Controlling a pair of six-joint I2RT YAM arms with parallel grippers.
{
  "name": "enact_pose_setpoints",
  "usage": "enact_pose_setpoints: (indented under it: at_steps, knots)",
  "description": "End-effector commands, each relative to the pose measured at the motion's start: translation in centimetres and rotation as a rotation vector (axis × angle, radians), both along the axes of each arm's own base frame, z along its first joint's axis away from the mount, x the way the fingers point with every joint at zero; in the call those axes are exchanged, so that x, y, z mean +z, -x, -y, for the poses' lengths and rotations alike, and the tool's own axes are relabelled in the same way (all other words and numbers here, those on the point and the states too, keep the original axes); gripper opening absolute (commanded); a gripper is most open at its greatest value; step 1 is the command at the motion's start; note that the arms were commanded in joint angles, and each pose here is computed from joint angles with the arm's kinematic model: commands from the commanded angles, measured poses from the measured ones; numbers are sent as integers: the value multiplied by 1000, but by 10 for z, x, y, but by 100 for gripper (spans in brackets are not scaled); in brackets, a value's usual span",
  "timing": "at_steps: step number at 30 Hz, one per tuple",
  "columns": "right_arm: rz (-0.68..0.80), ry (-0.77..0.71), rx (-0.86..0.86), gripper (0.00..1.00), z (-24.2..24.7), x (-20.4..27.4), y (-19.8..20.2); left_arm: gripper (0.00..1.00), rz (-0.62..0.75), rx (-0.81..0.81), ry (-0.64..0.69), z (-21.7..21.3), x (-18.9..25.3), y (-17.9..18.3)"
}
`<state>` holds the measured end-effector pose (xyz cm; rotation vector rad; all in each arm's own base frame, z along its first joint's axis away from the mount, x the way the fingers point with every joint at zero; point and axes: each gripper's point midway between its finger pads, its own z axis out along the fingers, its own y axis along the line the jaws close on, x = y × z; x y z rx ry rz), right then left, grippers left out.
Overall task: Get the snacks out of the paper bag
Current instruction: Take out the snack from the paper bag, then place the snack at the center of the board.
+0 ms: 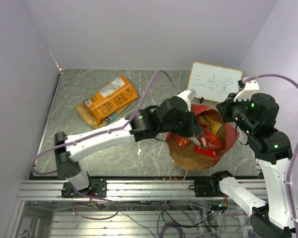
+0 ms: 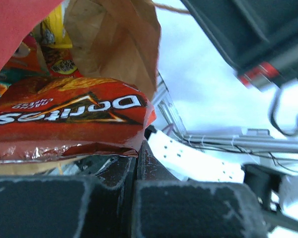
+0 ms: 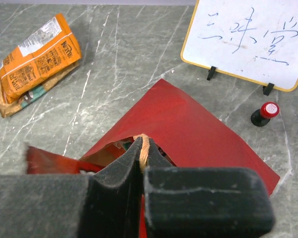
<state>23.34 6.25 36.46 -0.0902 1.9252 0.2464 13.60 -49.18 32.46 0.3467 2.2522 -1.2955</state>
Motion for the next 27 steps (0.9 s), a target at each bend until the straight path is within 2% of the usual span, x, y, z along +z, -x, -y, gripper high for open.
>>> enact_pose_setpoints:
  at_steps: [1, 4, 9, 15, 18, 20, 24, 27]
  knots:
    - [93, -10, -11, 0, 1, 17, -8, 7, 98, -43, 158, -43, 65, 16]
    - [94, -12, -12, 0, 0, 17, -12, 7, 166, -19, 177, -68, 84, 16]
    - [90, -7, -18, 0, 0, 13, -16, 7, 308, 86, -33, -119, 92, -8]
    - [60, -19, -13, 0, -1, 5, -9, 7, 408, 321, -137, -185, 117, -53]
    - [67, -41, -18, 0, -2, 2, -8, 7, 343, 558, -175, -235, 108, -80]
    - [69, -52, -16, 0, -4, 4, -10, 7, 291, 648, -195, -264, 94, -96]
    - [69, -59, -5, 0, -7, 14, -15, 7, 253, 728, -226, -299, 75, -118]
    - [74, -60, 10, 0, -10, 18, -15, 7, 246, 734, -318, -316, 56, -135]
